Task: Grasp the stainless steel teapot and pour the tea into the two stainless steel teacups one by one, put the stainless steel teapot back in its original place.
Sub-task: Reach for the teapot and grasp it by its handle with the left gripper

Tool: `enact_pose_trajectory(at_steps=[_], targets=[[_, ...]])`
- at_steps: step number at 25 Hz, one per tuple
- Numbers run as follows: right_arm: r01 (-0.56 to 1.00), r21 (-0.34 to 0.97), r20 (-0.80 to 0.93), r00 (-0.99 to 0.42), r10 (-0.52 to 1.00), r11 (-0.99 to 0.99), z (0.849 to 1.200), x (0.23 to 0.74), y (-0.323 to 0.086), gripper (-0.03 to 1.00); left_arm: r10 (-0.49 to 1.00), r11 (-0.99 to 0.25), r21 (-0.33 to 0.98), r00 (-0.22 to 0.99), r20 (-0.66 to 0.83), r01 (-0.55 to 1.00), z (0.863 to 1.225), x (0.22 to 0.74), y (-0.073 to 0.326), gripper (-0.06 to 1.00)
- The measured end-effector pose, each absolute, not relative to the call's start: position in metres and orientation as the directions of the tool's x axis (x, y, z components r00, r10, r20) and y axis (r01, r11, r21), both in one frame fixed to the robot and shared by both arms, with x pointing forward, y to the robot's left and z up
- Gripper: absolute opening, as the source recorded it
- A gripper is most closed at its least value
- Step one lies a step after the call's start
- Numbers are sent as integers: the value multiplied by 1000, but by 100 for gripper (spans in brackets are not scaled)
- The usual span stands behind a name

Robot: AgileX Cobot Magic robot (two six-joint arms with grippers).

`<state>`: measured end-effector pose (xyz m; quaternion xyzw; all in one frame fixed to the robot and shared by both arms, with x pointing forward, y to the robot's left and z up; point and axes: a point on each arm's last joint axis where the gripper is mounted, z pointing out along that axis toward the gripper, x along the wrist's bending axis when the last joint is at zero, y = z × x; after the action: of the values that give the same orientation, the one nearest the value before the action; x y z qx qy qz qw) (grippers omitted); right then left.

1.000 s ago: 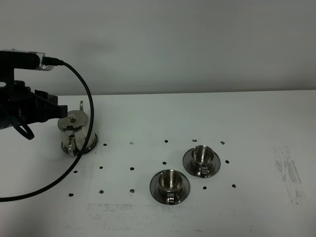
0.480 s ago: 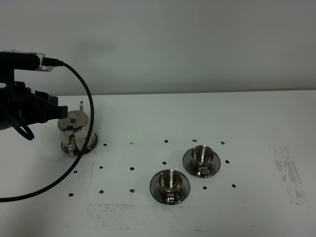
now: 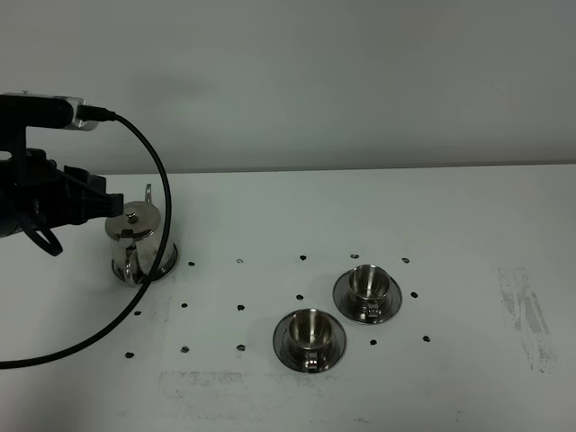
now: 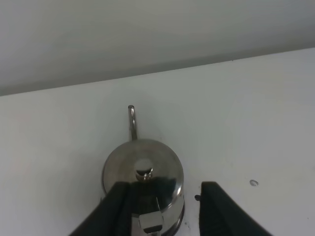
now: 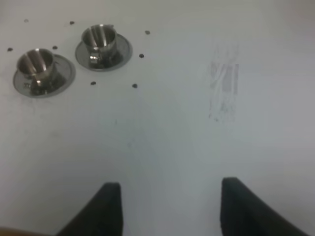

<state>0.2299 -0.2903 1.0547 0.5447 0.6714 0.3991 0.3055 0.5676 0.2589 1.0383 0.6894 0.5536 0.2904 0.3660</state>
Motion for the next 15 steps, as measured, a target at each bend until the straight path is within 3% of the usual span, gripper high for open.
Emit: enact_pose_trajectory(at_steps=[8,15], targets=[[475,880,10,-89,996,33,1054,228,-290,44,972,-124,813,234,-16,569,1037,566,257,36],[475,879,-1,-71,997,35,1054,228,-291,44,971,-133,811,240,-9,570,1036,566,257,36]])
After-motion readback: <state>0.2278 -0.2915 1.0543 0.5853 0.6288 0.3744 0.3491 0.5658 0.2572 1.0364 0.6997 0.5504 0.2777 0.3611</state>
